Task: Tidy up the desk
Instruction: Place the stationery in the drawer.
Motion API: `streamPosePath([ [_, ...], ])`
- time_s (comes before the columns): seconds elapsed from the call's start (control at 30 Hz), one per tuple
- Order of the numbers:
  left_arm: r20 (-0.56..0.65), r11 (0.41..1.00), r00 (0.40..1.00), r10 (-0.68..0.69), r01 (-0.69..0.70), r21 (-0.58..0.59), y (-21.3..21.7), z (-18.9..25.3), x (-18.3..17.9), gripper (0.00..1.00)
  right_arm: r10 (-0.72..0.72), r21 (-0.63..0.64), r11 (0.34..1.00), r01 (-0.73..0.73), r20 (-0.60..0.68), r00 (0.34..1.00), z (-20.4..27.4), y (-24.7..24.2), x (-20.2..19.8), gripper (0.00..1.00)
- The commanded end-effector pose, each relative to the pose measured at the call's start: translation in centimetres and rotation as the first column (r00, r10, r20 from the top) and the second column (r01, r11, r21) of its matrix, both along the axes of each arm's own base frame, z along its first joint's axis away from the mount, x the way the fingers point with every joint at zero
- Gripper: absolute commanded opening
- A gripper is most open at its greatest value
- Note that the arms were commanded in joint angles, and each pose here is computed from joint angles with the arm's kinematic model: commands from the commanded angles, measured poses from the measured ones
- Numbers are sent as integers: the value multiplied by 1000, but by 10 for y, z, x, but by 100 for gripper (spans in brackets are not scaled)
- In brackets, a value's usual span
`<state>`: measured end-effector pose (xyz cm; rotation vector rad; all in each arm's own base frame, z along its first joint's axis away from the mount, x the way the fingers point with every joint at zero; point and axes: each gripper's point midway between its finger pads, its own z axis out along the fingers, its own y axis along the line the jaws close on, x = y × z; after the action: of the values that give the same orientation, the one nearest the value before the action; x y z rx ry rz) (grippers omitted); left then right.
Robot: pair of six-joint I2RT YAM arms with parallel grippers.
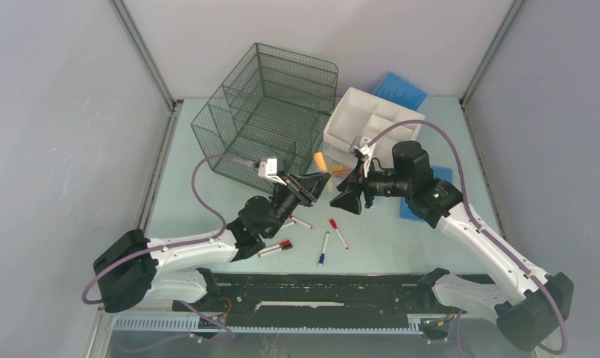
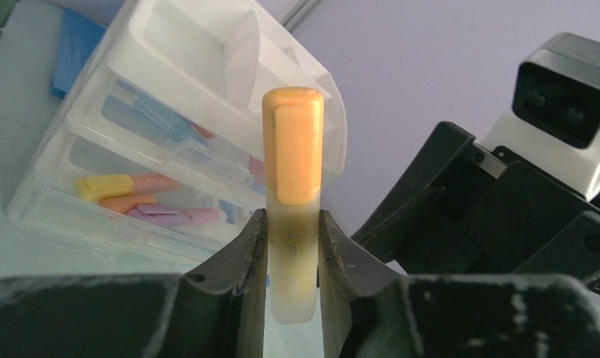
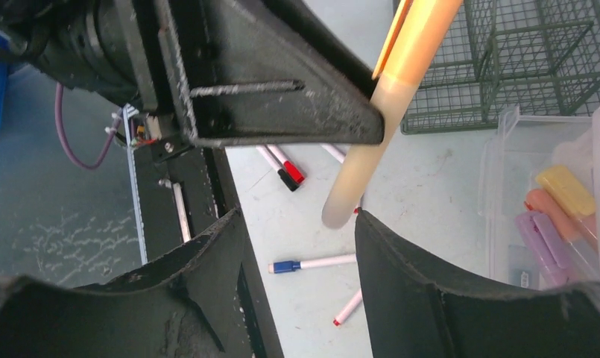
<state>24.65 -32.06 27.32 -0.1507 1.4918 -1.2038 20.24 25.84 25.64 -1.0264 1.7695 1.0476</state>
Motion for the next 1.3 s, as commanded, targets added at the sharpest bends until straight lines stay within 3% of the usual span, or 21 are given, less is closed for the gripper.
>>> streamPosePath([
  [0.0,33,997,999,4,-2,-81,-10,31,-2,0,-93,62,994,94,-19,996,14,2,16,63],
  [0.27,38,996,999,-22,25,-84,-22,35,-7,0,-207,30,978,207,-2,978,5,-6,36,60],
  [0.63,52,993,996,-73,77,-89,-35,38,-15,0,-218,11,976,218,-14,976,-2,-4,40,51],
  [0.7,56,992,995,-81,86,-87,-37,38,-17,0,-222,6,975,222,-11,975,-3,-5,41,40],
  [0.8,64,993,994,-85,90,-81,-37,39,-18,0,-233,0,973,233,-2,973,-4,-7,43,9],
  [0.87,80,993,993,-89,94,-70,-35,40,-19,11,-241,-6,971,241,6,971,-5,-7,44,0],
  [1.1,192,994,976,-105,97,48,-19,45,-32,63,-258,-30,965,260,65,964,-5,-14,49,0],
  [1.27,236,988,970,-67,32,150,3,33,-34,85,-248,-91,959,268,183,951,-6,-24,55,0],
])
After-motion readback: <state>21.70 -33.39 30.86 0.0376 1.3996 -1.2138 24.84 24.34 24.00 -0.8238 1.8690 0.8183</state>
